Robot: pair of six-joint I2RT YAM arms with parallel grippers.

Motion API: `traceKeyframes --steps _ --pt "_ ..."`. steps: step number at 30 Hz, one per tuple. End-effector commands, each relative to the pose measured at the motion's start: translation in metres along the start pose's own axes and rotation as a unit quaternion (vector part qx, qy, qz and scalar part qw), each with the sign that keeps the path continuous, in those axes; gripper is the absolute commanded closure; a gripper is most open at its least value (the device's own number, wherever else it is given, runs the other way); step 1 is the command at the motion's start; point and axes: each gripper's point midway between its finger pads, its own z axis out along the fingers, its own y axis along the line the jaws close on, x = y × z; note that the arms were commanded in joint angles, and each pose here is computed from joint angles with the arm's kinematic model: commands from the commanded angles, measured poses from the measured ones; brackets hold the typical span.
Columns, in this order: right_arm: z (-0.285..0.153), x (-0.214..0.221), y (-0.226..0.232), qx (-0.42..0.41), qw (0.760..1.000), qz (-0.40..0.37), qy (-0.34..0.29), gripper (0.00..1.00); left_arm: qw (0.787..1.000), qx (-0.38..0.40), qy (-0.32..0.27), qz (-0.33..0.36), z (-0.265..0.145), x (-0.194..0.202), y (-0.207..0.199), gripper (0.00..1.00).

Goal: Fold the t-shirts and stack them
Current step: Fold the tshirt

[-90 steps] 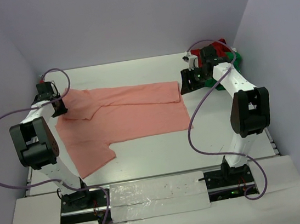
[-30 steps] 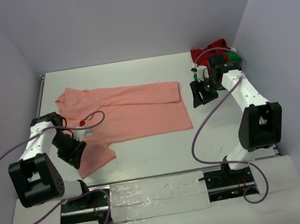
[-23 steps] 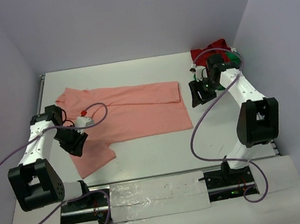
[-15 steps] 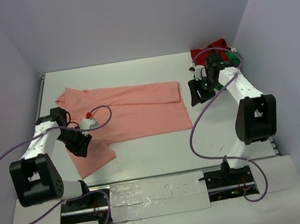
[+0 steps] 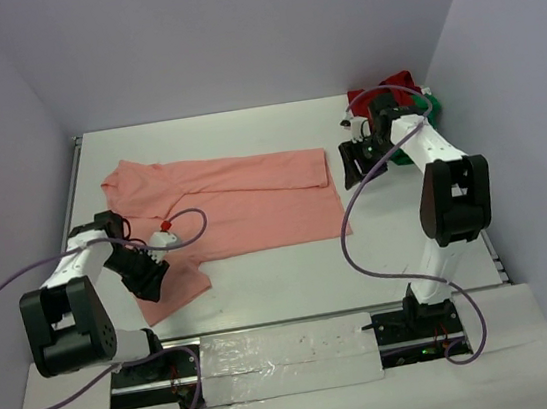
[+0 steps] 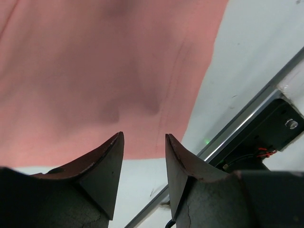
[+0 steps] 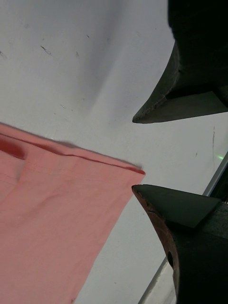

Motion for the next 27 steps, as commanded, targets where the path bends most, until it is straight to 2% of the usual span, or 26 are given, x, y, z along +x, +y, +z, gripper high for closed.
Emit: traceKeyframes --steps 1,8,13,16,21,23,27 --pt "-0.005 -0.026 -0.005 0.003 0.999 -0.021 -0.032 0.39 0.999 -0.034 -0.011 0.000 -0.012 0.003 0.007 0.51" --pt "-0.003 -0.035 -0.008 0.004 0.999 -0.020 -0.034 0.39 0.994 -0.044 0.101 -0.026 -0.016 0.055 0.007 0.48" --pt "-0.006 -0.037 -0.009 0.007 0.999 -0.020 -0.035 0.39 0.992 -0.014 0.124 -0.022 -0.028 0.063 -0.003 0.48" --pt "-0.010 -0.041 -0.009 0.010 0.999 -0.022 -0.039 0.39 0.993 0.035 0.116 -0.004 -0.037 0.057 -0.016 0.49" --pt "-0.016 -0.049 -0.005 0.004 0.999 -0.020 -0.048 0.39 0.989 0.044 0.142 0.008 -0.038 0.056 -0.006 0.50" --pt "-0.017 -0.051 -0.005 0.006 0.998 -0.019 -0.053 0.39 0.992 0.028 0.126 -0.003 -0.041 0.046 0.008 0.50" --pt "-0.016 -0.050 -0.001 0.002 0.997 -0.021 -0.075 0.39 0.997 0.047 0.051 -0.032 -0.039 0.012 0.015 0.49"
